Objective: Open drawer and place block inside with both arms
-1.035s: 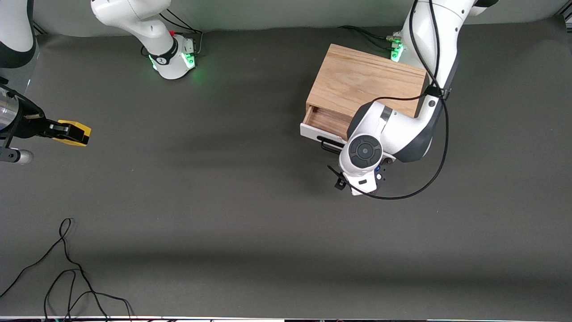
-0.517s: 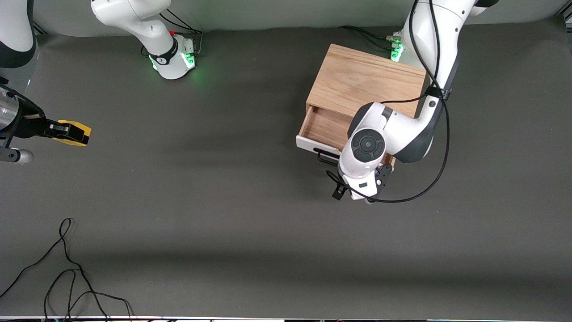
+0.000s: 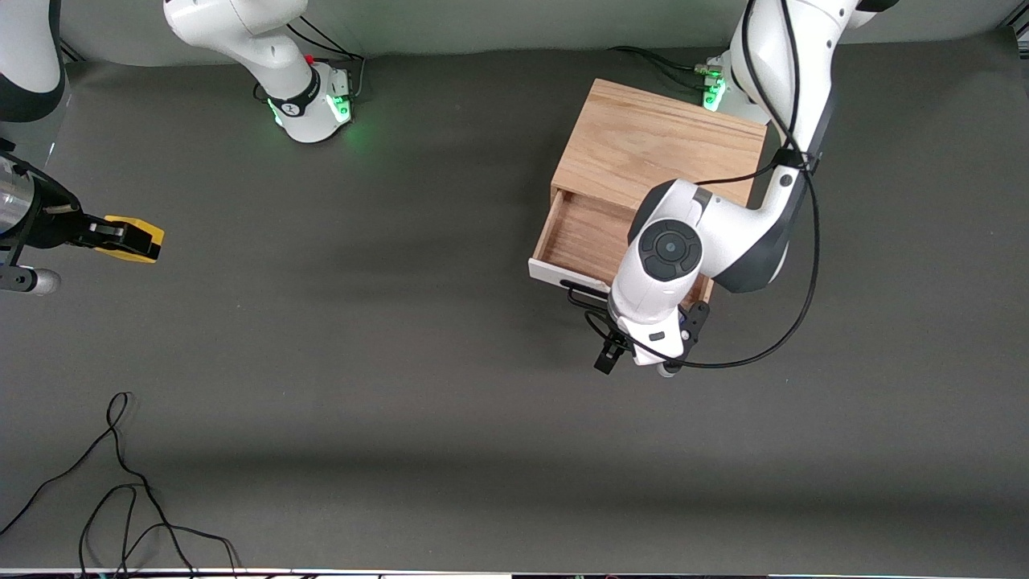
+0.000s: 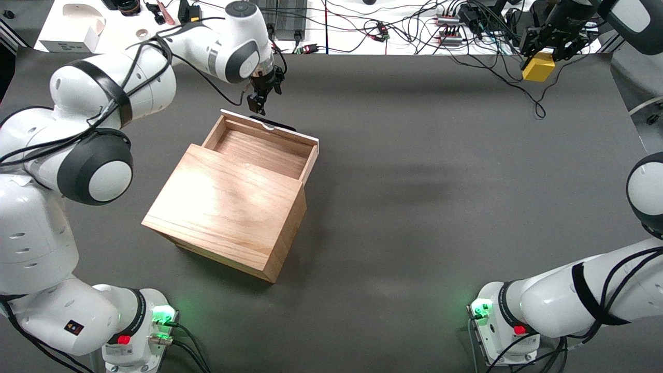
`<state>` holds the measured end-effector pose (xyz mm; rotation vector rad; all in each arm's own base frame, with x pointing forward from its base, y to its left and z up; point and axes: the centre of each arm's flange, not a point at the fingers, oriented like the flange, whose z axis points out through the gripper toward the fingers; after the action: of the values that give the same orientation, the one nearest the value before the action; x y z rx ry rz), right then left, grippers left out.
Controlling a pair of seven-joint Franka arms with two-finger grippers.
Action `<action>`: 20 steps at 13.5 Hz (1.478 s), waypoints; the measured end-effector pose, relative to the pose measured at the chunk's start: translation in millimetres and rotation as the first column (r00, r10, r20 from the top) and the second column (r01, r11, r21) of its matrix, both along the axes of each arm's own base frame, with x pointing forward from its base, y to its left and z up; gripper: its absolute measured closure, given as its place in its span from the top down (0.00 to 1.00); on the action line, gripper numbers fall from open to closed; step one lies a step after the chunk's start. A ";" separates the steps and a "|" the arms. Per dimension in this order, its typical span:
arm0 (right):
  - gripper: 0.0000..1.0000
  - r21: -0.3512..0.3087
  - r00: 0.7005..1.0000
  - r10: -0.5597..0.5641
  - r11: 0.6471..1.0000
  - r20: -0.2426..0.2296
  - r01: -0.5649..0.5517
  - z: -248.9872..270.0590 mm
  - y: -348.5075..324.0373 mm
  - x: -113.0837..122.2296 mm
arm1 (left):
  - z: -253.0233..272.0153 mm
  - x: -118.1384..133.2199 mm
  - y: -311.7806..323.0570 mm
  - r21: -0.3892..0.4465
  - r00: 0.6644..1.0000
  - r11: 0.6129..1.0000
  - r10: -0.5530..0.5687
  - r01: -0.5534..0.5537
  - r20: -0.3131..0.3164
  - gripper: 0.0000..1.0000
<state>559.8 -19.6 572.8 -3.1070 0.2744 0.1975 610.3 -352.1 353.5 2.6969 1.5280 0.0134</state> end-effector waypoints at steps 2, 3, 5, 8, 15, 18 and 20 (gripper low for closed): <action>0.55 0.000 1.000 0.002 1.000 0.000 -0.002 0.0 0.9 0.0 | 43.7 4.5 12.2 0.025 0.999 1.000 0.009 -0.008 -0.037 1.00; 0.55 0.000 1.000 0.002 1.000 0.000 -0.002 0.0 1.1 0.0 | 71.8 5.7 21.1 0.034 0.999 0.999 -0.010 0.011 -0.050 1.00; 0.55 0.000 1.000 0.007 1.000 0.000 -0.007 0.0 4.1 0.0 | 121.1 3.8 38.6 0.040 0.994 0.994 -0.100 0.102 -0.051 1.00; 0.55 0.001 0.999 0.041 0.999 0.003 -0.041 1.4 32.3 -0.1 | 175.7 -1.9 83.2 0.045 0.964 0.965 -0.257 0.260 -0.064 1.00; 0.55 -0.013 0.997 0.057 0.998 0.051 -0.056 5.7 163.7 -12.8 | 261.8 -26.5 175.7 0.037 0.843 0.843 -0.535 0.537 -0.062 1.00; 0.55 0.001 0.997 0.022 1.000 0.069 -0.022 1.0 222.5 -23.0 | 260.5 -27.2 209.2 0.028 0.766 0.767 -0.638 0.641 -0.075 1.00; 0.55 0.002 0.997 -0.003 1.000 0.081 0.003 -5.6 267.2 -29.6 | 252.6 -33.7 229.2 0.026 0.742 0.743 -0.666 0.669 -0.075 1.00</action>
<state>530.2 247.6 567.2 -3.1026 0.2774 0.0707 576.5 -123.0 606.1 3.1382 0.4741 -0.0550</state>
